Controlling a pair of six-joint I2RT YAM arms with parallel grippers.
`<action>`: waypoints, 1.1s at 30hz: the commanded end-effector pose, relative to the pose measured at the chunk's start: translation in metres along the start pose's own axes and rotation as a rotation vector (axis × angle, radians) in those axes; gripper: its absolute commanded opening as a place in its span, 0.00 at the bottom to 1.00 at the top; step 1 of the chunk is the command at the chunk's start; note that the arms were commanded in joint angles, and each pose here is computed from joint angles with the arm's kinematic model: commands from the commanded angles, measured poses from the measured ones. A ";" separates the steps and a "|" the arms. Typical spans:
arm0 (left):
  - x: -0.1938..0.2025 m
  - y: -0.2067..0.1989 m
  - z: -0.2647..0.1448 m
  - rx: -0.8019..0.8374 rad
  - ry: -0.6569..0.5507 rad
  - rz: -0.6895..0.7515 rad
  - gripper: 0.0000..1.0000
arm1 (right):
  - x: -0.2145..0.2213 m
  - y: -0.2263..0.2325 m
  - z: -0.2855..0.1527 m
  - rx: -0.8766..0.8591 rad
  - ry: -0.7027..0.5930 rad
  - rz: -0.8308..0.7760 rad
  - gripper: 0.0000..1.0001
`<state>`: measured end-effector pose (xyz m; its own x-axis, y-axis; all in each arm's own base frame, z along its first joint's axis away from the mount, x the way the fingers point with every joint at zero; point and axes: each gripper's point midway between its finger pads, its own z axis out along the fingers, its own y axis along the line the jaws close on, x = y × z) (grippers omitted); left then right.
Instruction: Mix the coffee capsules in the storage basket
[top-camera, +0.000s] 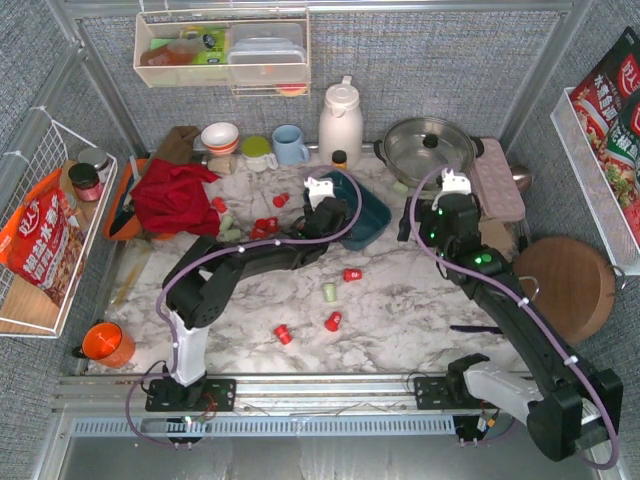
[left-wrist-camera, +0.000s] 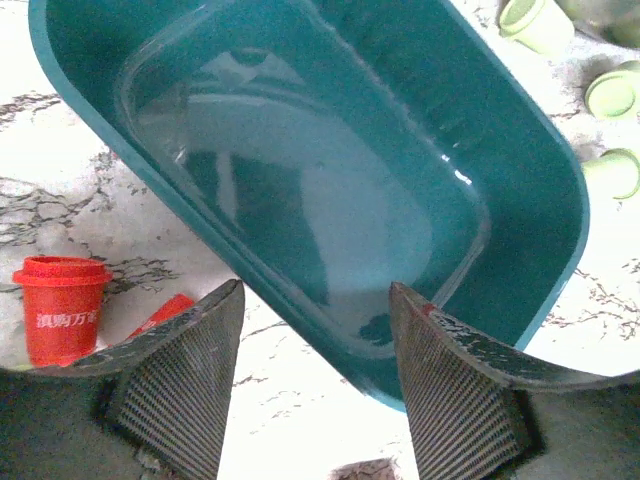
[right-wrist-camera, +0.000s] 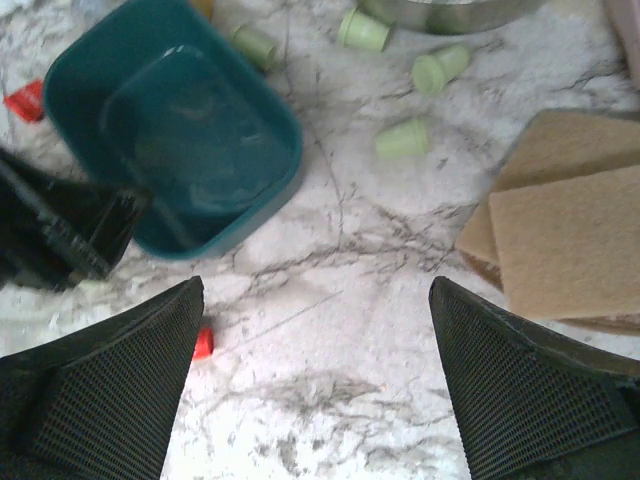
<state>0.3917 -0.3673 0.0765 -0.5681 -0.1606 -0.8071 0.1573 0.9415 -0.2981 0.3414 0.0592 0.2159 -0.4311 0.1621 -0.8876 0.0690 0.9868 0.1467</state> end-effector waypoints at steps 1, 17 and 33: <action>0.002 0.002 0.008 -0.013 0.000 0.003 0.68 | 0.013 0.009 -0.011 -0.025 -0.001 -0.016 0.99; 0.004 0.023 0.010 -0.111 0.017 0.050 0.62 | 0.026 0.017 -0.013 -0.063 -0.005 -0.003 0.99; 0.000 0.021 0.012 -0.102 0.018 0.088 0.41 | 0.026 0.017 -0.016 -0.070 -0.003 -0.010 0.99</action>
<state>0.4035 -0.3511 0.0639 -0.5661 -0.1016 -0.8180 0.1068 0.9750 -0.1951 0.3148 0.0789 0.1971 -0.4461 0.1468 -0.8828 0.0059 0.9869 0.1611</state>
